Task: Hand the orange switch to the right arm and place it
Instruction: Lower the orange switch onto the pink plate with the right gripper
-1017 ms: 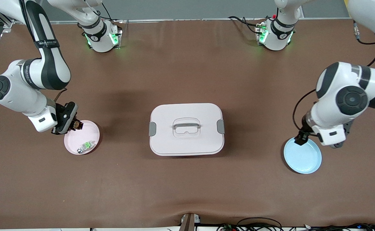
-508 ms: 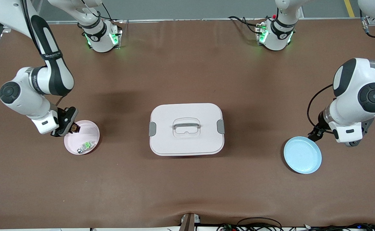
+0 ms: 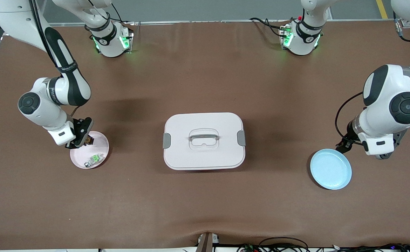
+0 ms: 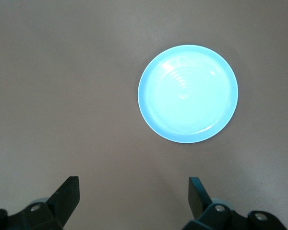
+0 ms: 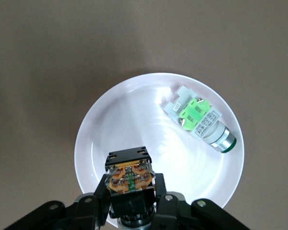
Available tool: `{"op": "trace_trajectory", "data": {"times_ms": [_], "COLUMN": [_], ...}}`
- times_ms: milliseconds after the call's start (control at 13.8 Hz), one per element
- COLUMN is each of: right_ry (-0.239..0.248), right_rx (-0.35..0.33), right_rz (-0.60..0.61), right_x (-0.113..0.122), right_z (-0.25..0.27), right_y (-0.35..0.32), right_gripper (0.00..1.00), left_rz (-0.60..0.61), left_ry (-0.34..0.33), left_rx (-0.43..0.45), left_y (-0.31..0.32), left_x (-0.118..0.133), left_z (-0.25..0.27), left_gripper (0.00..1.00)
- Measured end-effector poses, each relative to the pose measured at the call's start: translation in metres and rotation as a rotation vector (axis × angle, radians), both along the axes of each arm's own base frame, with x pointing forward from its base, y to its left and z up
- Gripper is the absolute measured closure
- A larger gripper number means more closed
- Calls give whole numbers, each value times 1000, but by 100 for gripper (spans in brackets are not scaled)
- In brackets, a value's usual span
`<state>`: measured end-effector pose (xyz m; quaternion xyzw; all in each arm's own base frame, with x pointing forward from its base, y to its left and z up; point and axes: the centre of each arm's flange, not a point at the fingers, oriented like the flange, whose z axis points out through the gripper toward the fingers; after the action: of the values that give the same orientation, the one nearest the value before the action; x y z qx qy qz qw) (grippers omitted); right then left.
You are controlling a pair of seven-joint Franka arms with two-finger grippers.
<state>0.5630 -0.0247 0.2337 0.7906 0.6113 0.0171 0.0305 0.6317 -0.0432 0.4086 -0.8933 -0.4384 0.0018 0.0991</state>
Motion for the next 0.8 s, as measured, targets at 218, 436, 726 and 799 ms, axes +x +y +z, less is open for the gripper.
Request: {"op": "trace_trajectory", "data": {"times_ms": [218, 436, 726, 799], "right_ry": [-16, -24, -25, -24], "right_rx": [-5, -8, -9, -9], "right_rz": [22, 18, 18, 18], "right_x": [1, 0, -1, -1], "right_z": [-15, -34, -45, -47], "right_y": [-3, -13, -18, -18], "right_gripper": [60, 60, 60, 60], "left_rz": [-7, -6, -7, -7], "left_ry": [5, 5, 3, 1], "left_rx": [-2, -3, -4, -5], "left_y": [11, 13, 13, 13], "left_x": [1, 1, 1, 1], "left_z": [0, 0, -1, -1], "left_gripper": [0, 0, 0, 0]}}
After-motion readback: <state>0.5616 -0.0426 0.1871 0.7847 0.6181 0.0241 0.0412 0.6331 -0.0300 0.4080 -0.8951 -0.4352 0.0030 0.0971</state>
